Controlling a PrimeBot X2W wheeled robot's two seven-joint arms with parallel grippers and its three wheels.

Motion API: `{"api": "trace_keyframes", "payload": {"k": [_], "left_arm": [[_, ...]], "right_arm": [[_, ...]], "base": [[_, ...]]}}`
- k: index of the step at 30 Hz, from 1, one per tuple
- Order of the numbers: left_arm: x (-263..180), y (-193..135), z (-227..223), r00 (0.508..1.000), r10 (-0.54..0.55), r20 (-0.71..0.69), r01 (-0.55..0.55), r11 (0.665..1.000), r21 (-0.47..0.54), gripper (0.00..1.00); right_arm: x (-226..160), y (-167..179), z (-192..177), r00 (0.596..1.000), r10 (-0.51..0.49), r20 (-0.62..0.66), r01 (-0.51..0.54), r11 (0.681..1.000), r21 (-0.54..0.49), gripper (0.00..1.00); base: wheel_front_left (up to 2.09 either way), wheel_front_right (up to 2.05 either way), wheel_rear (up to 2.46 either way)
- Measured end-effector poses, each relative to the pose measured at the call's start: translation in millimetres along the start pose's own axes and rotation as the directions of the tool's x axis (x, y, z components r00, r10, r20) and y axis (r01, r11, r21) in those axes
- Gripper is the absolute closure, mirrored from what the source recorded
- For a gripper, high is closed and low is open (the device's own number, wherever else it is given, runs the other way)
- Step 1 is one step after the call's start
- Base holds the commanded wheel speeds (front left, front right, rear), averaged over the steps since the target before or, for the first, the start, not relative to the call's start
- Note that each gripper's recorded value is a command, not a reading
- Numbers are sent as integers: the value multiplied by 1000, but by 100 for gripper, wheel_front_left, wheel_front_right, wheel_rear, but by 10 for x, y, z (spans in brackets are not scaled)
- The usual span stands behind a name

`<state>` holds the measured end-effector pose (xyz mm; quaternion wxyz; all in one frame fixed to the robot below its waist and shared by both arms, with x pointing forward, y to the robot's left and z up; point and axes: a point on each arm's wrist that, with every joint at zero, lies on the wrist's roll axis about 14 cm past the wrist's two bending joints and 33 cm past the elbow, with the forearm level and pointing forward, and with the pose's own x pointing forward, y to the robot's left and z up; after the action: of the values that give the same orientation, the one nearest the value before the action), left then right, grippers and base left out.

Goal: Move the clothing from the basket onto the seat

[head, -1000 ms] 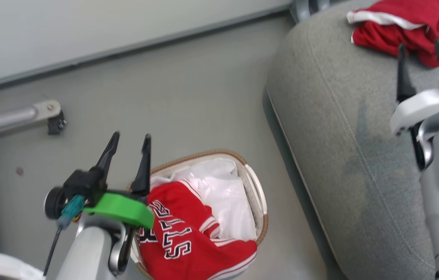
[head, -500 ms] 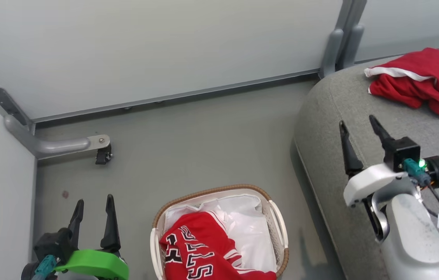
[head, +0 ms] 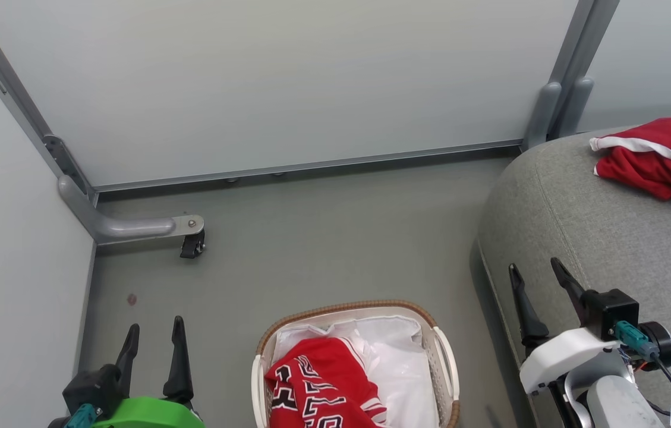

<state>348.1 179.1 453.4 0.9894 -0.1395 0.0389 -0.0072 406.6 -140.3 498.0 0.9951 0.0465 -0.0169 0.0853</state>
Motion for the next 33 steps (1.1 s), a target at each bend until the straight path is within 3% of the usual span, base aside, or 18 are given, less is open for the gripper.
{"api": "trace_keyframes", "payload": {"k": [33], "left_arm": [[19, -123, -92, 999, -37, -29, 37, 999, -2, 0]], "right_arm": [[-57, 44, -75, 1000, 11, -20, -11, 1000, 13, 0]], "base": [[0, 0, 0]]}}
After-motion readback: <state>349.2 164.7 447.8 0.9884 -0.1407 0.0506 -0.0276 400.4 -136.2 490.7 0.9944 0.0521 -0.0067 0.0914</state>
